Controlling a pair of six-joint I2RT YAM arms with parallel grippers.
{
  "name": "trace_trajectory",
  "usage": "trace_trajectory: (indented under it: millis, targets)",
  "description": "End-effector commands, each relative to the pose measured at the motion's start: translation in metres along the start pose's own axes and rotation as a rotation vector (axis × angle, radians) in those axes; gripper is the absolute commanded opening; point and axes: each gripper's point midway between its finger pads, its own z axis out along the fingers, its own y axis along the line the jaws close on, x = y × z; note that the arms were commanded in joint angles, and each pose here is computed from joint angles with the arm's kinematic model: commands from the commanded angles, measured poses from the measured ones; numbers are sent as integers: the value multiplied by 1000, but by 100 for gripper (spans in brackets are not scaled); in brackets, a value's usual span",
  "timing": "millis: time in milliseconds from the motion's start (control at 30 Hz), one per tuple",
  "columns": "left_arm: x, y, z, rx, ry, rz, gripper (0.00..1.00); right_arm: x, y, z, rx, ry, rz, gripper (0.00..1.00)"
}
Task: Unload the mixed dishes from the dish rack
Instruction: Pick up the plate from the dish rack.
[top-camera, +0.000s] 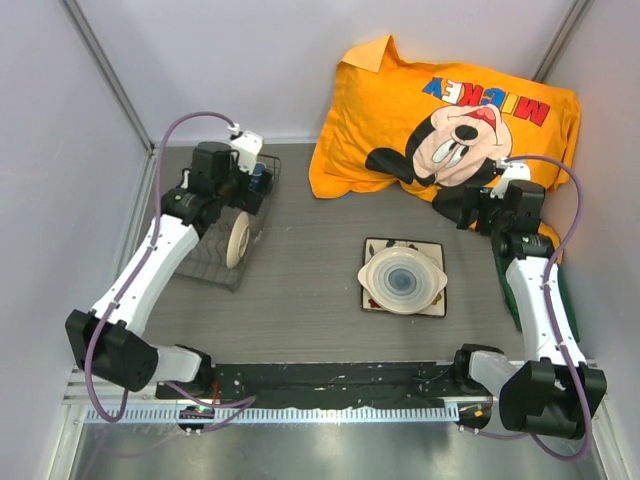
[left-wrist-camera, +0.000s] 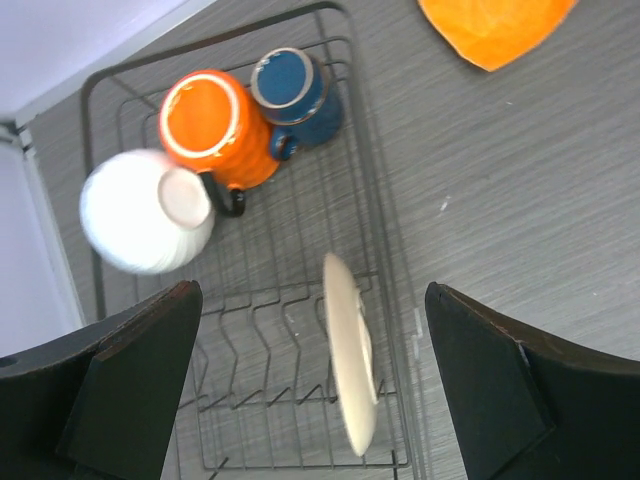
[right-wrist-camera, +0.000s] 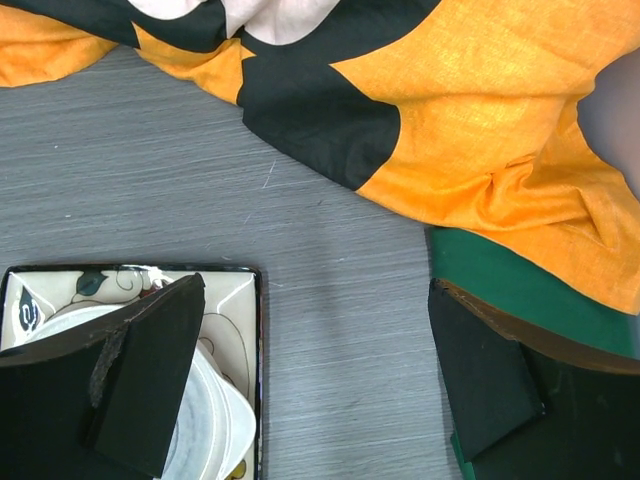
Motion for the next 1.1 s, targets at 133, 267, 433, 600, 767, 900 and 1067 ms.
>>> trace_trajectory:
  millis: [133, 267, 433, 600, 767, 900, 1067]
  targets:
    - [26, 25, -8, -16, 34, -147, 100, -17, 7, 1, 21, -23, -30, 98]
    - [40, 22, -6, -3, 72, -170, 100, -13, 10, 5, 20, -5, -44, 98]
    - [48, 16, -16, 40, 98, -199, 100, -8, 12, 9, 9, 12, -53, 98]
    - [59, 4, -19, 102, 203, -228, 96, -3, 12, 14, 6, 32, -62, 98]
    - [79, 0, -11, 99, 266, -239, 95, -4, 14, 12, -2, 28, -64, 98]
    - [85, 0, -6, 93, 281, -227, 94, -4, 16, 11, -12, 25, -68, 98]
    - [94, -3, 0, 103, 305, -220, 92, -3, 19, 12, -15, 31, -83, 98]
